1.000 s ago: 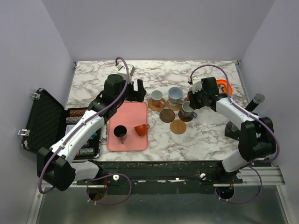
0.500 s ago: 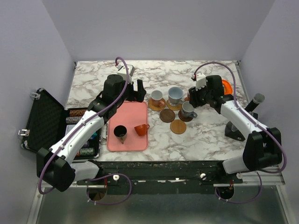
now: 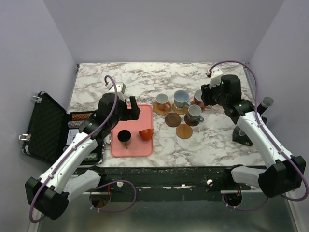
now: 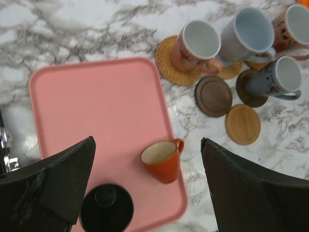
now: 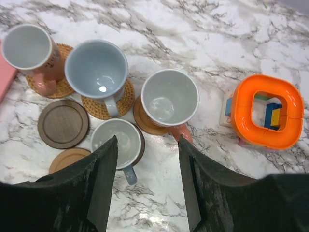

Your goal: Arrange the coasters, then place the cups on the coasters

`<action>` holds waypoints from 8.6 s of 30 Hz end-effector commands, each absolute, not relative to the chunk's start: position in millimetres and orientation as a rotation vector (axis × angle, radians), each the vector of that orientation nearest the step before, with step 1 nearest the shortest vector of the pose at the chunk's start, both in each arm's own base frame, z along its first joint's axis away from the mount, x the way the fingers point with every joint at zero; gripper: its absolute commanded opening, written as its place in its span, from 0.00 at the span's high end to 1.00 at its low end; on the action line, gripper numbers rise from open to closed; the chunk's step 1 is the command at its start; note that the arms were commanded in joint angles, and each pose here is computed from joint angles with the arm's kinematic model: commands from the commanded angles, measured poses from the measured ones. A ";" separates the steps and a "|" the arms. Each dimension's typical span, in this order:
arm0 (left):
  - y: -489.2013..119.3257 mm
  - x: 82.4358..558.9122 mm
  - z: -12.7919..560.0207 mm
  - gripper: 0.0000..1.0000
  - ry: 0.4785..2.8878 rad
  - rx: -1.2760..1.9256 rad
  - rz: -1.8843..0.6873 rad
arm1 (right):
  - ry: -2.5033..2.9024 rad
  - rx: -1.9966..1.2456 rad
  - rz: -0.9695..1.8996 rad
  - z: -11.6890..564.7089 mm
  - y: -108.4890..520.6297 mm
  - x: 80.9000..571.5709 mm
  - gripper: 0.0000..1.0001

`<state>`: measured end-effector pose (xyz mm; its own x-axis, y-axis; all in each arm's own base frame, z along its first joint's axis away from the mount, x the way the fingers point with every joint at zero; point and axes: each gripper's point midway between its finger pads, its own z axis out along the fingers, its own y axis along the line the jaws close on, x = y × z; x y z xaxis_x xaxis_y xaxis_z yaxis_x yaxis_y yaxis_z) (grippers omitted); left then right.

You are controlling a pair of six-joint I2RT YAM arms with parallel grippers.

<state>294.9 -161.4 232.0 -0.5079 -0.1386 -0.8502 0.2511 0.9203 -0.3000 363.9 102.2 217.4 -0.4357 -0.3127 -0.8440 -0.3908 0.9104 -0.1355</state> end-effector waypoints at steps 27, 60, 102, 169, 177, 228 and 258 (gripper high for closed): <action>-82.7 208.5 104.2 0.46 2.569 -0.320 -0.107 | 1.971 -0.456 0.175 257.2 111.3 329.3 0.40; -107.0 296.5 250.9 1.00 2.116 -0.280 -0.303 | 1.924 -0.182 0.562 315.9 150.5 318.6 0.49; -238.8 331.1 231.1 1.00 2.046 -0.166 -0.626 | 2.149 -0.240 0.114 206.0 321.1 349.7 0.82; -169.0 331.4 297.7 0.01 1.769 0.122 -0.422 | 2.385 -1.004 0.412 143.5 223.7 348.0 0.99; -171.0 332.3 295.6 0.01 1.777 0.131 -0.425 | 2.426 -1.022 0.378 130.6 222.3 356.6 0.99; -179.4 333.6 287.7 0.01 1.801 0.164 -0.450 | 2.457 -1.063 0.365 99.3 227.2 381.1 0.99; -182.5 333.8 284.3 0.01 1.814 0.172 -0.462 | 2.438 -1.044 0.325 102.8 224.0 386.3 0.78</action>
<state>333.4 -179.6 272.4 -0.3050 -0.1174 -0.9451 0.3281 0.9187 -0.2201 373.0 225.8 94.5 -0.6173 -0.6290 -0.4726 -0.7374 0.6719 0.0688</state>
